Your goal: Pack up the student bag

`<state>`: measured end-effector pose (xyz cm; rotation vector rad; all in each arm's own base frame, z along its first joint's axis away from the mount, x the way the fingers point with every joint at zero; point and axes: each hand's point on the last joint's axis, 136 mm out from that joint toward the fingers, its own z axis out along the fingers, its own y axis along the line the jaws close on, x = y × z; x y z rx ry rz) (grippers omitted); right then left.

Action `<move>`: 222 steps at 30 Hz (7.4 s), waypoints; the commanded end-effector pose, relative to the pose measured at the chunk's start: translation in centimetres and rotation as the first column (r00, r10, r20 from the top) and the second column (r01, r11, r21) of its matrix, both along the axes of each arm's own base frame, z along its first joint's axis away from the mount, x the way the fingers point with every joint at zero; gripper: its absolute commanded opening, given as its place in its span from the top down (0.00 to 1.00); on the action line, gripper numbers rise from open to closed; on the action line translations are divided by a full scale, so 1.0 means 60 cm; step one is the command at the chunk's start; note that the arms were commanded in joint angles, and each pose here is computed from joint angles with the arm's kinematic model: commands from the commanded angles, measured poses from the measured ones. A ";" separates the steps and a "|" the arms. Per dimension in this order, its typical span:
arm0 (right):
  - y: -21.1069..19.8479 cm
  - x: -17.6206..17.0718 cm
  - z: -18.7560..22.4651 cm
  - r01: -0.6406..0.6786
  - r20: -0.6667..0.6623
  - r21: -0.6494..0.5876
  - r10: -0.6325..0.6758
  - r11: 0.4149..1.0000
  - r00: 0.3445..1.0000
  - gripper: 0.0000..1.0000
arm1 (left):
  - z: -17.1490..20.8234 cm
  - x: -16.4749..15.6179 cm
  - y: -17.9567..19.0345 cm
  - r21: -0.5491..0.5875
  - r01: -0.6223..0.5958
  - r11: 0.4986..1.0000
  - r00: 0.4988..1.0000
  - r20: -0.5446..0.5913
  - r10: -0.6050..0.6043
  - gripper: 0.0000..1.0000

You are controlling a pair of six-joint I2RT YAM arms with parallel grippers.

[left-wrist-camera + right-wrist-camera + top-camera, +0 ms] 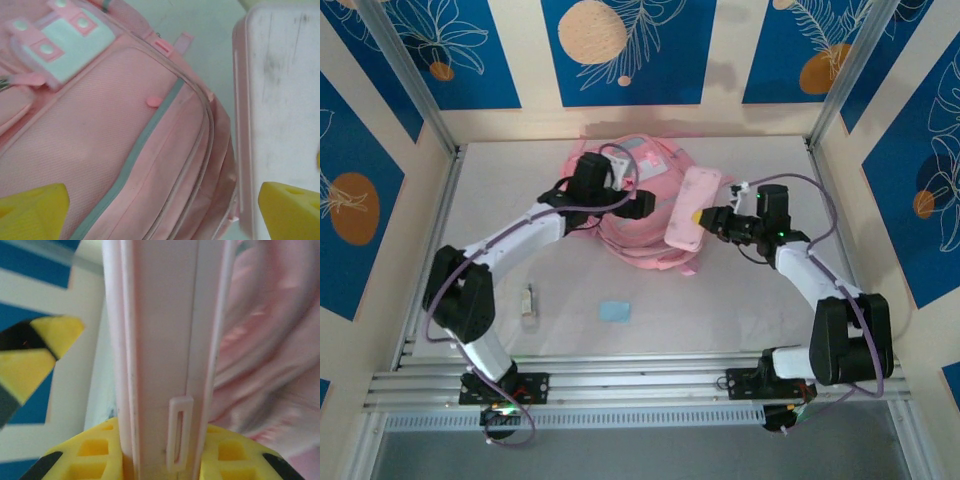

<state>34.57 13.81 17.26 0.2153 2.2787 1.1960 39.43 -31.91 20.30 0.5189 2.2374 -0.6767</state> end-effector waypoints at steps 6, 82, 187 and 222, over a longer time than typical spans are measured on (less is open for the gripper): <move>-0.106 -0.014 -0.006 0.225 -0.072 -0.075 -0.230 0.972 0.971 1.00 | -0.105 0.015 -0.039 0.407 0.089 0.909 0.988 0.079 -0.132 0.07; 0.085 0.071 -0.039 0.211 -0.222 -0.011 -0.208 0.977 0.953 0.29 | 0.094 0.094 -0.064 -0.272 0.013 0.962 0.999 0.041 -0.002 1.00; 0.314 0.054 -0.151 0.317 0.025 -0.546 -0.363 0.776 0.932 0.61 | -0.038 0.016 0.094 -0.673 -0.467 0.574 0.884 -0.340 0.321 1.00; 0.236 -0.056 -0.166 -0.051 -0.147 -0.606 -0.049 0.794 0.988 1.00 | -0.036 0.069 0.143 -0.638 -0.487 0.596 0.864 -0.254 0.434 1.00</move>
